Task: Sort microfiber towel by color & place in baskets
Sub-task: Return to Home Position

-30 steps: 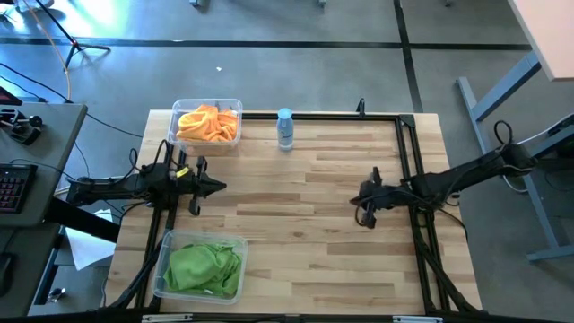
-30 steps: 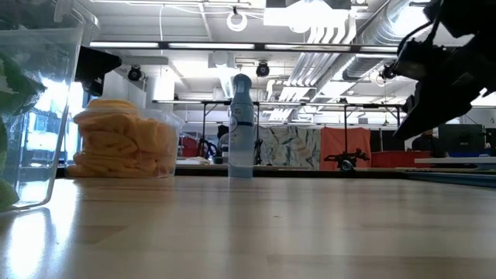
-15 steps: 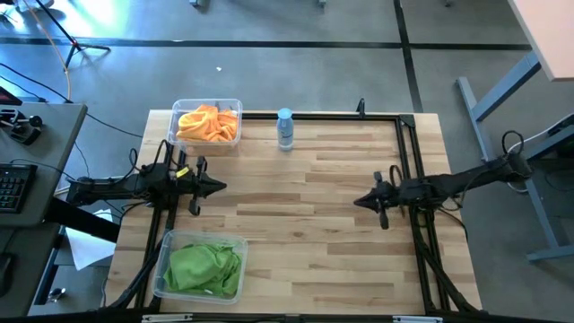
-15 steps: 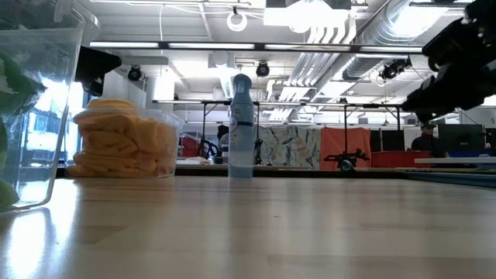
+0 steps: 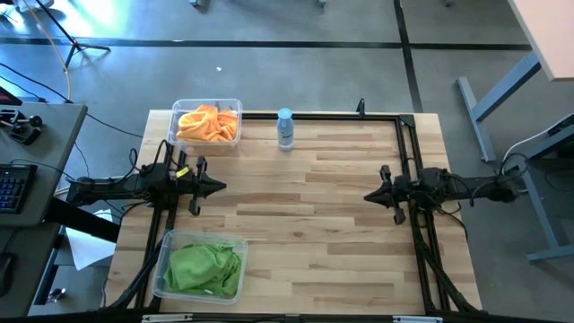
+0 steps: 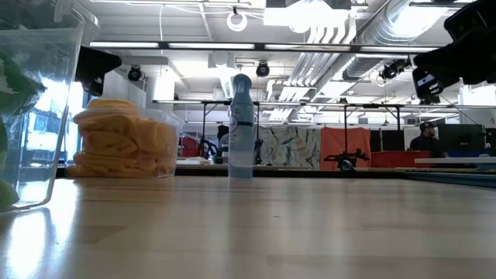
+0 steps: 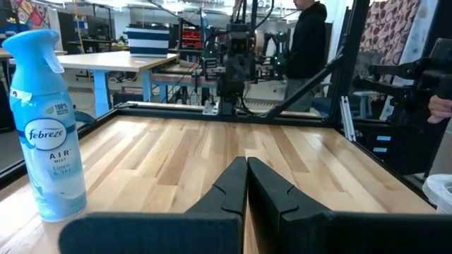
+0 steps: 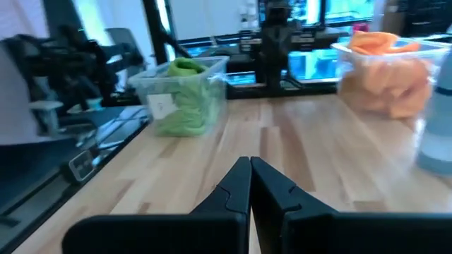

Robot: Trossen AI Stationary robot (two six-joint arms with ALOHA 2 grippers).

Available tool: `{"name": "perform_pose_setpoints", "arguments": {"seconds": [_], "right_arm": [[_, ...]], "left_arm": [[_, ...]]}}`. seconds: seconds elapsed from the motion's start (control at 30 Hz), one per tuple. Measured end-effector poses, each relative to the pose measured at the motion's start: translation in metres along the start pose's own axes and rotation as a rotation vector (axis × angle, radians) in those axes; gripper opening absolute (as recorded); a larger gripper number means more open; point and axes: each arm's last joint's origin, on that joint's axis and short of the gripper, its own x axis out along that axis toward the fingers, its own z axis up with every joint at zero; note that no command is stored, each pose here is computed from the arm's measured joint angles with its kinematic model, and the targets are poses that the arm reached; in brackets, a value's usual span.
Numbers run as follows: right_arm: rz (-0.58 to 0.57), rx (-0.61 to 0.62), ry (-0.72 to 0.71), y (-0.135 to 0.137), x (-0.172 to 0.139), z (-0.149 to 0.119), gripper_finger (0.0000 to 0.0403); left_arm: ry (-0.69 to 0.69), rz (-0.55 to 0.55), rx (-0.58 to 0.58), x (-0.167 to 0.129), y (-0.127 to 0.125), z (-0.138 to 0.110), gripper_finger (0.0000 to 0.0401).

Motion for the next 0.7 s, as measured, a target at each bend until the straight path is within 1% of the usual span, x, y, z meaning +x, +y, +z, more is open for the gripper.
{"name": "perform_pose_setpoints", "arguments": {"seconds": [0.1,0.17,0.27,0.37,0.5,0.63,0.7], "right_arm": [[0.031,-0.013,-0.007,-0.001,0.0,0.001,0.0],[0.048,-0.034,-0.047,-0.001,-0.001,0.005,0.0],[0.039,-0.067,-0.107,-0.003,-0.001,0.011,0.0],[0.033,-0.077,-0.116,-0.004,-0.002,0.012,0.0],[0.072,-0.081,-0.124,-0.003,-0.002,0.013,0.0],[0.072,-0.114,-0.209,-0.003,-0.002,0.017,0.0],[0.066,-0.108,-0.248,-0.004,0.001,0.01,0.0]], "left_arm": [[-0.001,0.003,0.0,0.0,0.0,0.0,0.0],[-0.002,0.004,0.0,0.0,0.0,0.0,0.0],[0.0,0.004,0.0,0.0,0.0,0.0,0.0],[0.0,0.004,0.0,0.0,0.0,0.0,0.0],[0.0,0.004,0.0,0.0,0.0,0.0,0.0],[0.001,0.004,0.0,0.0,0.0,0.0,0.0],[0.0,0.004,0.0,0.0,0.0,0.0,0.0]]}}
